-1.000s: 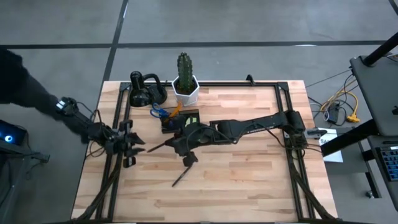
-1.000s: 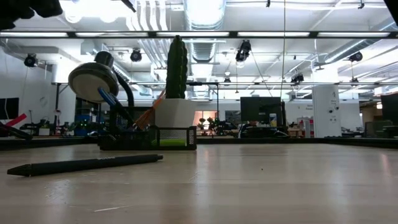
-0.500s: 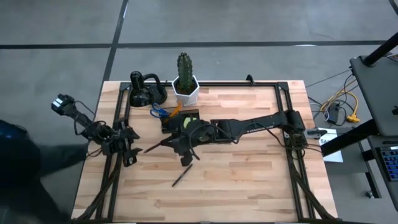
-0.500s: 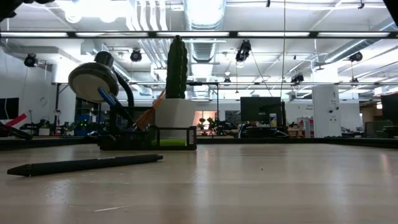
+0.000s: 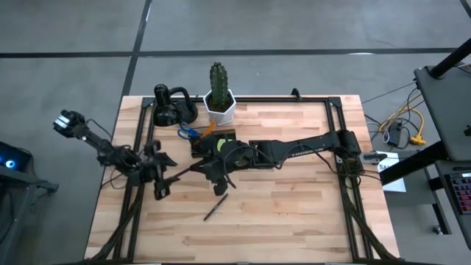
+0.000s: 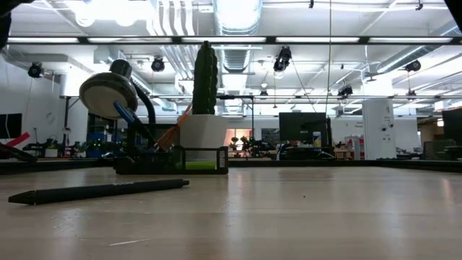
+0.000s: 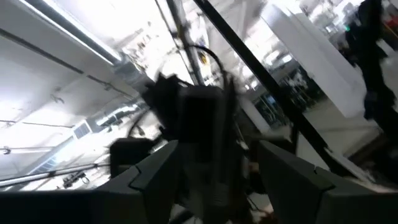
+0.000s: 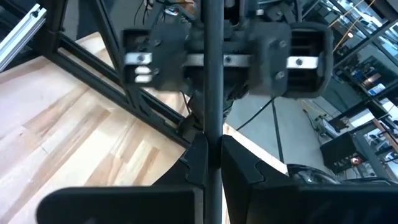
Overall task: Pick and place office supplies into organizer
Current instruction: Put the right black pen into the black desk organizer
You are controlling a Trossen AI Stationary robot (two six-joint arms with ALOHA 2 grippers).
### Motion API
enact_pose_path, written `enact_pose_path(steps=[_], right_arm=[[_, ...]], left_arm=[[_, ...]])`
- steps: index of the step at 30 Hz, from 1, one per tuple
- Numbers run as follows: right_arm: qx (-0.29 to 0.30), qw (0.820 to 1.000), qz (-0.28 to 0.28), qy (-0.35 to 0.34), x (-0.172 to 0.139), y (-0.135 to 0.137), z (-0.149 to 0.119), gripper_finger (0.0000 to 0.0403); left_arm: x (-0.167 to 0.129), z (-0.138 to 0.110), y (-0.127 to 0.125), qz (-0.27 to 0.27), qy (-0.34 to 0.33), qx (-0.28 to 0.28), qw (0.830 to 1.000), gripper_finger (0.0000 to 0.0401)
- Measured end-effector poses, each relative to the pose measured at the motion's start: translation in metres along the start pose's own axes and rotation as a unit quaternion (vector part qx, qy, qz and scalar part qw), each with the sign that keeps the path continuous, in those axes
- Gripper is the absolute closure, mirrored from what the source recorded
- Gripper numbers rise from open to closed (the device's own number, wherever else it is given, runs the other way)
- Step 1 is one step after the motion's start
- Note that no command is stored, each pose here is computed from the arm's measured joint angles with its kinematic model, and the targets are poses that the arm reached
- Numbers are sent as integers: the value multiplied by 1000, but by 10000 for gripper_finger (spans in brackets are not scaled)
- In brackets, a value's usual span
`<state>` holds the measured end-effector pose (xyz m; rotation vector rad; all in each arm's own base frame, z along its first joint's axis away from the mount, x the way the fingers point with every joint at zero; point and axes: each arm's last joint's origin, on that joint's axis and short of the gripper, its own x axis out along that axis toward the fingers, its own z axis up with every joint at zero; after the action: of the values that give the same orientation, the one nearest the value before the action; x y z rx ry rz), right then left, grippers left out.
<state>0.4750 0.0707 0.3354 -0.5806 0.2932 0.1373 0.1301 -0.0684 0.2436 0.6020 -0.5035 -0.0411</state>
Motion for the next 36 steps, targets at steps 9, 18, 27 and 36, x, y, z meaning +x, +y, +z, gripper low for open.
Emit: enact_pose_path(steps=[9,18,27,36], right_arm=[[-1,1000,1,3,1,1,-1,390],[0,1000,-2,4,1,0,-1,390],[-2,1000,-4,5,1,-2,-2,390],[-4,1000,-1,5,1,-1,-2,390]], left_arm=[[19,0,-6,-7,12,9,1000,200],[19,0,-6,1,10,9,1000,200],[17,4,0,16,-3,0,1000,238],[17,4,1,22,0,3,1000,345]])
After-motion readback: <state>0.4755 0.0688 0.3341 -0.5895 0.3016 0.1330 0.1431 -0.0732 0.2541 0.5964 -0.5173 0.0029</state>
